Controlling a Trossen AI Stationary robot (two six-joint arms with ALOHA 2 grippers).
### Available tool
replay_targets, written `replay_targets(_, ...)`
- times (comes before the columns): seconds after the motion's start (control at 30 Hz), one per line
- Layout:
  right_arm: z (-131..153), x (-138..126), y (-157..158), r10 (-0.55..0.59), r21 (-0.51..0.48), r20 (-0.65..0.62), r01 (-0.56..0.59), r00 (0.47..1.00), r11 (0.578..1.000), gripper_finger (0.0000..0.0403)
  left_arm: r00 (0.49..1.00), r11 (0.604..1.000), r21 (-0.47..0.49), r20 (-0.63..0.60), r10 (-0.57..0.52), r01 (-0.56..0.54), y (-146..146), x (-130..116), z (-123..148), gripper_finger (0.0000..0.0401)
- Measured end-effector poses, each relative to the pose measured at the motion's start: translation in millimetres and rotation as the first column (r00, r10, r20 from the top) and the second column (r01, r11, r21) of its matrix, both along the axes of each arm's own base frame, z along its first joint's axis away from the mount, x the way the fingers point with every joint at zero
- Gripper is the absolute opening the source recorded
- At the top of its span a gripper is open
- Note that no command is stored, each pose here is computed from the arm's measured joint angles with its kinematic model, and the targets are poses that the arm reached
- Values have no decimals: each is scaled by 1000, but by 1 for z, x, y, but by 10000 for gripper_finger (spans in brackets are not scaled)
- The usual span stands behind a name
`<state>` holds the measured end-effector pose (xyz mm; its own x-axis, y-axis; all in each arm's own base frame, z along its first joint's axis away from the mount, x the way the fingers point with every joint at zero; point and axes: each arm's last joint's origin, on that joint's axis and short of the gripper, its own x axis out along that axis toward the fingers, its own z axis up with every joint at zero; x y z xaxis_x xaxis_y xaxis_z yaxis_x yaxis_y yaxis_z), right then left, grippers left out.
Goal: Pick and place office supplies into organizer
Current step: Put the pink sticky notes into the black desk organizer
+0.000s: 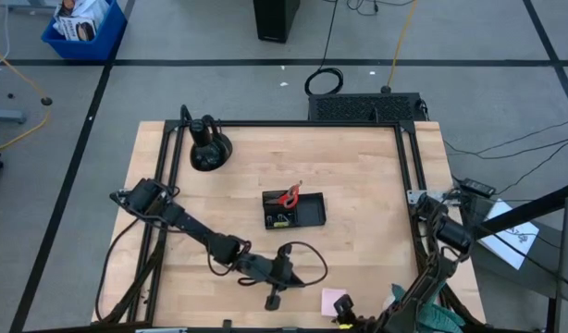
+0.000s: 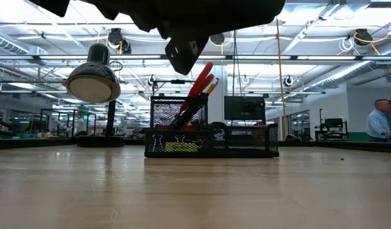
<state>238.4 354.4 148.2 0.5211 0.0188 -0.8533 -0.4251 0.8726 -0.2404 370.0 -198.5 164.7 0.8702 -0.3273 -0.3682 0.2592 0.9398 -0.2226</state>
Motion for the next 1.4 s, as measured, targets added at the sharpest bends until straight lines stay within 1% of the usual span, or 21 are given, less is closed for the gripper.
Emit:
replay_targets(0.1,-11,0,-1,-49,-72,-55,45,997,996,164,1000,1000,1,0,-5,5,-2,-1,0,11)
replay_targets(0.13,-14,1,-1,-69,-95,-50,64,996,993,164,1000,1000,1,0,-5,5,-2,-1,0,8)
replay_targets(0.27,-19,4,-6,-125,-132,-63,116,990,985,164,1000,1000,8,3,8,-8,-1,-1,0,3)
replay_targets(0.33,-21,6,-10,-173,-154,-57,163,983,975,164,1000,1000,12,5,21,-22,-1,-1,0,9)
replay_targets(0.4,-21,5,-13,-192,-179,-40,182,981,967,164,1000,1000,14,6,26,-26,-1,-1,0,16)
replay_targets(0.5,-20,5,-16,-197,-213,-11,190,980,958,164,1000,1000,14,1,21,-21,-1,-1,-1,19)
replay_targets(0.6,-21,6,-18,-204,-237,-5,197,979,951,164,1000,1000,24,-24,-15,15,-1,-2,-3,7)
replay_targets(0.73,-21,8,-21,-210,-245,-8,201,978,948,164,998,999,27,-41,-42,43,-3,1,-18,7)
replay_targets(0.83,-21,10,-24,-217,-256,-13,206,976,944,164,999,999,26,-35,-35,36,-2,6,-33,13)
replay_targets(1.0,-21,15,-28,-211,-278,-13,199,977,940,164,998,1000,15,-66,25,-24,12,16,-52,3)
replay_targets(1.1,-23,17,-32,-207,-294,-2,198,978,935,164,994,997,-18,-76,73,-74,18,25,-54,7)
replay_targets(1.17,-24,19,-33,-202,-299,-3,192,979,935,164,993,995,-18,-73,93,-94,20,27,-52,10)
replay_targets(1.27,-26,20,-35,-199,-303,0,189,980,934,164,988,991,-14,-82,129,-131,21,27,-52,6)
replay_targets(1.4,-26,21,-35,-175,-311,4,167,985,936,164,982,989,-28,-122,143,-147,21,26,-56,5)
